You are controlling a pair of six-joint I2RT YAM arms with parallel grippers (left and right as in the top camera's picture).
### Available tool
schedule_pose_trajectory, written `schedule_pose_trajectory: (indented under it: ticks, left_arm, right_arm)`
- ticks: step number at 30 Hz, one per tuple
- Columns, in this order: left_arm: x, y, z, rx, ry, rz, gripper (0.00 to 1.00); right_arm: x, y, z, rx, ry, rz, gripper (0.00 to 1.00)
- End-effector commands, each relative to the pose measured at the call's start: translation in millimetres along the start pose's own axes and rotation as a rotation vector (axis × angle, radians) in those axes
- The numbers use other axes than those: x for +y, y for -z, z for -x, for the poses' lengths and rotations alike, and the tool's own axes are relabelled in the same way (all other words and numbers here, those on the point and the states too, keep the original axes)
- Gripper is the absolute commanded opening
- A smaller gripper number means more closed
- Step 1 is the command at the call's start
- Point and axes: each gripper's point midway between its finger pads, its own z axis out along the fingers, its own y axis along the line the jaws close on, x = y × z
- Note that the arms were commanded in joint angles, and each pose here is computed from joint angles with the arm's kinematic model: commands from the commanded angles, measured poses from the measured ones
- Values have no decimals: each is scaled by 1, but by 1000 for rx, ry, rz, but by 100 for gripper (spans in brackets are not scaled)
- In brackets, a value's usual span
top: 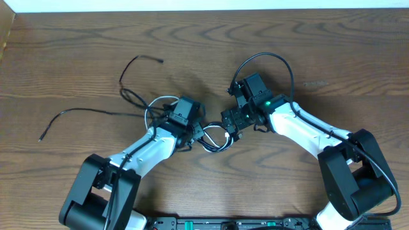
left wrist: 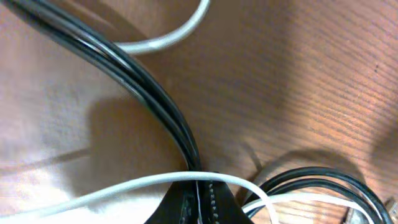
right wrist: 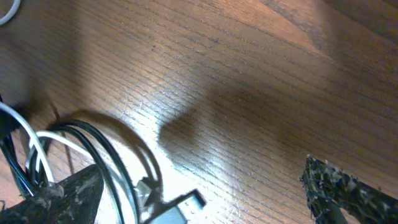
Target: Untangle cables
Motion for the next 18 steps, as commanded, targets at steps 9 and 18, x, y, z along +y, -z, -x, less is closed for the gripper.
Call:
schedule_pose_trajectory:
  ticks: [9, 18]
  left_arm:
    - [-10, 14, 49, -200, -490, -44, 8]
    - [-13, 15, 53, -219, -510, -52, 24]
  right_arm:
    - [31, 6, -5, 19, 32, 184, 99]
    - [48, 8, -10, 44, -15, 260, 98]
